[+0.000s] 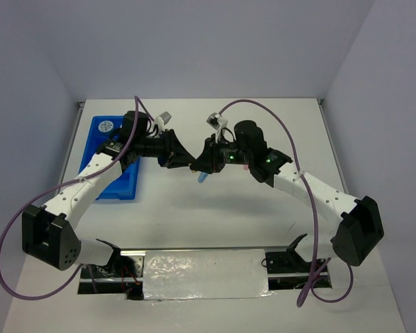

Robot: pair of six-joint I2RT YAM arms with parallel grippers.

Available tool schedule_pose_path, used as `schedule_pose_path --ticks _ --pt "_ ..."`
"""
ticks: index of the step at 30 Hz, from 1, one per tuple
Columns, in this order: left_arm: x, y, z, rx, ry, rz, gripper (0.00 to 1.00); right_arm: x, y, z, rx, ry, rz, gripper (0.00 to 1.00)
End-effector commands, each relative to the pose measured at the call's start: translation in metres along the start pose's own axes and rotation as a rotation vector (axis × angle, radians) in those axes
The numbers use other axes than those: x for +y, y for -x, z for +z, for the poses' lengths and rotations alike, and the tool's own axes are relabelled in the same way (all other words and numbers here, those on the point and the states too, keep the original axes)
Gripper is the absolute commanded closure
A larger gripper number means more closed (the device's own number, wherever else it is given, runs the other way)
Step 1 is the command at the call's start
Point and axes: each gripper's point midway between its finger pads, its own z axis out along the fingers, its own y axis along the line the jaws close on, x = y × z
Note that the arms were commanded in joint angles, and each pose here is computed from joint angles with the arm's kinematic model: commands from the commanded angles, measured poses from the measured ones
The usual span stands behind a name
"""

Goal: Sort the stationery into containers
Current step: Place the stationery in the storage box.

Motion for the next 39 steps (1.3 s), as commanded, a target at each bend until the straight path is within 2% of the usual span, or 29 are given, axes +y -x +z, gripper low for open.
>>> schedule_pose_path --ticks 1,2,5,9,12,13,16,19,23,27,29,30,34,39 --pt "-0.002 -0.021 0.001 0.084 -0.009 0.033 0.69 0.007 0.047 0.002 -0.117 -0.019 -0.061 0.75" --pt "-0.002 -0.022 0.001 0.086 -0.008 0.036 0.74 0.006 0.049 0.002 -0.116 -0.025 -0.065 0.75" --pt "-0.006 -0.02 0.001 0.087 -0.014 0.045 0.99 0.001 0.046 0.004 -0.097 -0.042 -0.065 0.75" --pt "-0.01 -0.017 0.002 0.089 -0.029 0.062 1.0 -0.004 0.044 0.008 -0.077 -0.057 -0.068 0.72" --pt "-0.02 -0.011 0.0 0.061 -0.045 0.083 1.0 -0.003 0.041 0.01 -0.066 -0.041 -0.069 0.58" --pt "-0.022 -0.008 -0.001 0.048 -0.041 0.087 1.0 -0.003 0.04 0.011 -0.063 -0.037 -0.064 0.42" --pt "-0.024 0.003 -0.002 -0.009 -0.008 0.083 1.0 -0.007 0.036 0.015 -0.048 -0.036 -0.047 0.18" --pt "-0.019 0.018 -0.007 -0.071 0.037 0.059 1.0 -0.017 0.031 0.017 -0.036 -0.063 -0.024 0.14" --pt "-0.007 0.043 -0.02 -0.17 0.081 0.016 1.0 -0.029 0.028 0.014 -0.038 -0.108 -0.013 0.13" --pt "0.046 0.083 -0.062 -0.346 0.266 -0.083 1.0 -0.058 0.023 -0.003 -0.067 -0.215 0.042 0.12" --pt "0.07 0.097 -0.081 -0.415 0.341 -0.126 1.0 -0.057 0.035 -0.02 -0.124 -0.204 0.042 0.12" --pt "0.093 0.111 -0.104 -0.496 0.417 -0.166 1.0 -0.06 0.03 -0.024 -0.125 -0.207 0.051 0.11" --pt "0.154 0.142 -0.157 -0.683 0.597 -0.27 1.0 -0.062 0.033 -0.04 -0.12 -0.265 0.034 0.1" --pt "0.214 0.156 -0.197 -0.82 0.777 -0.392 1.0 -0.064 0.024 -0.05 -0.099 -0.304 0.032 0.1"
